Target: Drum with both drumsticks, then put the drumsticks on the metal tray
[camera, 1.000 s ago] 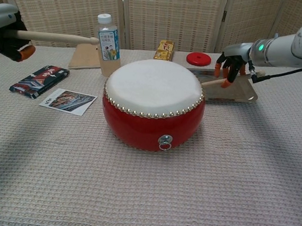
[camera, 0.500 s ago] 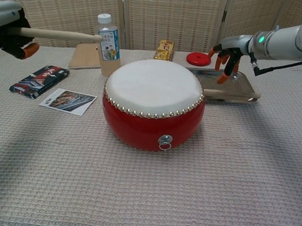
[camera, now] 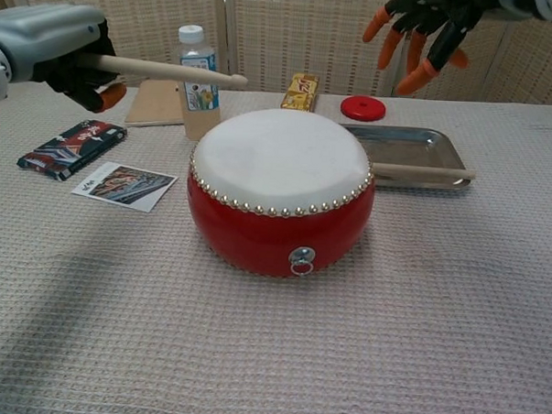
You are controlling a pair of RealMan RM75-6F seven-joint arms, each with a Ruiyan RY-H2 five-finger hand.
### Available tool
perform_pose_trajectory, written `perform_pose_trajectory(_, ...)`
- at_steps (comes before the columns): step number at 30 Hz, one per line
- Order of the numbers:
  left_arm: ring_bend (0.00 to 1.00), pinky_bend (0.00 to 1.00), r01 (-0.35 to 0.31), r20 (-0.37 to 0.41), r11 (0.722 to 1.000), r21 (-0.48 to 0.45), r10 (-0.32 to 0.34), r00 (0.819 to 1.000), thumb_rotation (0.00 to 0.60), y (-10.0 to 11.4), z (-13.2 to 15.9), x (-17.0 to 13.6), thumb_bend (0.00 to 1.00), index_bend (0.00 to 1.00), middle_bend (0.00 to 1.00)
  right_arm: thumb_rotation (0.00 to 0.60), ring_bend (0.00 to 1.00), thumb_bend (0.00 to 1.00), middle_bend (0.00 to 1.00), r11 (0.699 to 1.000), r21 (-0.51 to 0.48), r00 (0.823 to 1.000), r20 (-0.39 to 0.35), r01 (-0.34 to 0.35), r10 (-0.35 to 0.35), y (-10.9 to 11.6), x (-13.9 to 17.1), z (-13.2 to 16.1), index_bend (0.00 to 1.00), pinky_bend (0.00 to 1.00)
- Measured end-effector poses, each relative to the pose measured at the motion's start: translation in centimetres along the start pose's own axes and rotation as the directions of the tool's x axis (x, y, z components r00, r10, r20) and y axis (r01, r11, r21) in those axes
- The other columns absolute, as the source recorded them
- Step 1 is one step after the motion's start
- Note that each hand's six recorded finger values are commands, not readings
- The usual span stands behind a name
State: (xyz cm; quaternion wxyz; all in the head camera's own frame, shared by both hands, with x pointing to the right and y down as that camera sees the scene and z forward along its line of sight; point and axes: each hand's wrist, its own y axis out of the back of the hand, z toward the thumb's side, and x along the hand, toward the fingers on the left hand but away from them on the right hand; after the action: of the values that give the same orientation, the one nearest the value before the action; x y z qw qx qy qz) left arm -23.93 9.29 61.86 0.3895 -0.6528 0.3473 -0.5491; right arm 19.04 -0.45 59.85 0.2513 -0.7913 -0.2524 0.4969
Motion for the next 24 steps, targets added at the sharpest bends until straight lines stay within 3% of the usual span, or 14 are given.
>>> perform_pose_trajectory(4,1.0,1.0,-0.001,0.009,1.0,0.012,0.001,1.0,0.6,0.1,1.6,0.3,0.53,1.0,1.0,0.6,0.62,0.09,0.36,0.999,-0.026,0.999,-0.039,0.032,-0.033,1.7,3.0,1.8,0.31,0.93)
perform_pose_trajectory(8,1.0,1.0,-0.012,0.018,1.0,-0.002,0.012,1.0,0.6,0.7,3.5,0.5,0.53,1.0,1.0,0.6,0.59,0.09,0.37,0.999,-0.035,0.997,-0.067,0.032,-0.034,1.2,3.4,3.3,0.31,0.93)
perform_pose_trajectory(9,1.0,1.0,-0.015,0.02,1.0,-0.006,0.015,1.0,0.6,0.8,3.8,0.5,0.53,1.0,1.0,0.6,0.53,0.09,0.37,0.999,-0.035,0.997,-0.073,0.027,-0.03,1.0,3.3,3.6,0.32,0.89)
perform_pose_trajectory(12,1.0,1.0,-0.026,0.026,1.0,-0.01,0.026,0.999,0.6,1.1,4.7,0.5,0.52,1.0,1.0,0.6,0.35,0.09,0.37,0.999,-0.035,0.995,-0.099,0.014,-0.017,-0.1,2.6,5.2,0.32,0.64)
perform_pose_trajectory(14,1.0,1.0,-0.033,0.028,0.999,-0.012,0.033,0.999,0.6,1.2,5.3,0.4,0.52,1.0,1.0,0.6,0.29,0.09,0.37,0.999,-0.033,0.994,-0.111,0.012,-0.015,-0.7,2.3,6.1,0.32,0.54)
perform_pose_trajectory(24,1.0,1.0,-0.044,0.032,0.999,0.011,0.044,0.999,0.6,1.3,7.5,0.6,0.52,1.0,1.0,0.6,0.25,0.09,0.37,0.999,-0.052,0.991,-0.137,-0.01,0.003,-2.9,0.4,10.3,0.29,0.48)
